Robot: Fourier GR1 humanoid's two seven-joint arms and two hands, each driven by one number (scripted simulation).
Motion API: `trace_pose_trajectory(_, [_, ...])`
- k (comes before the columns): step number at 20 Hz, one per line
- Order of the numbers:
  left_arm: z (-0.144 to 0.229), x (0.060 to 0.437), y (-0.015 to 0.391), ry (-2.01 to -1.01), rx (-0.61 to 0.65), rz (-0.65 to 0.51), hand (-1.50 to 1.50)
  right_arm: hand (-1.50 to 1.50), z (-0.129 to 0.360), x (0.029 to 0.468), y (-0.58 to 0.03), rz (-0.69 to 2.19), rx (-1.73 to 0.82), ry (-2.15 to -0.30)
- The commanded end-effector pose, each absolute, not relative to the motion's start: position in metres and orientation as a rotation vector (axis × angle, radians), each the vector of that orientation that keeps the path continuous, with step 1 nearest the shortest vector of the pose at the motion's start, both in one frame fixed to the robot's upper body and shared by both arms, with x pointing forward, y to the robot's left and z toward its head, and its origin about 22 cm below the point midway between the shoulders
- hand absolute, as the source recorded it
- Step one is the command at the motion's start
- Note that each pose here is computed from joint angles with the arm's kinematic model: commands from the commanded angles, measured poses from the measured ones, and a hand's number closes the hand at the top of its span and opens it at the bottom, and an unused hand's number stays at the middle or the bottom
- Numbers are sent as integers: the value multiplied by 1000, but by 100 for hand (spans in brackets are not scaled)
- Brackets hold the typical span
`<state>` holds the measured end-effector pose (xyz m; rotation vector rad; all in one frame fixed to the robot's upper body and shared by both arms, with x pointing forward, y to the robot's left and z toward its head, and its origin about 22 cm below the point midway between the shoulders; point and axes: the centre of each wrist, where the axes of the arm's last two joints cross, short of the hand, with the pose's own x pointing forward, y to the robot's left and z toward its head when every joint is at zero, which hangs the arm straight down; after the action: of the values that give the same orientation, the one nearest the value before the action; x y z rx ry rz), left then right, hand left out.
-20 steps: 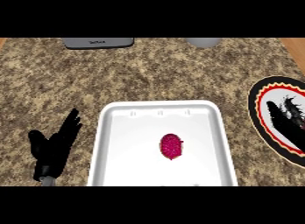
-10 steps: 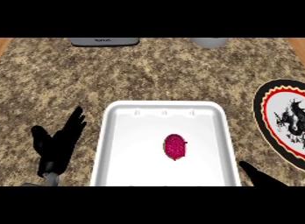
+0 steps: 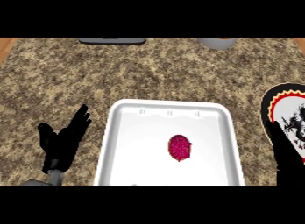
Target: Pick the cupcake from the tray and place it in the plate
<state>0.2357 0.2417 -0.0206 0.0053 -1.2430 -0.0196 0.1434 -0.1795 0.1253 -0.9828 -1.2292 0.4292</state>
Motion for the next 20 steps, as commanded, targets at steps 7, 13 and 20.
trace_pose_trajectory(7, [-31,238,246,-1187,3,-21,0,-150,125,188,-87,504,-1061,-1055])
trace_pose_trajectory(13, [-37,237,247,-1187,8,-2,0,-150,115,181,-71,535,-969,-977])
trace_pose_trajectory(20, [-35,244,216,-1183,-10,-28,0,-150,100,203,-50,535,-940,-989])
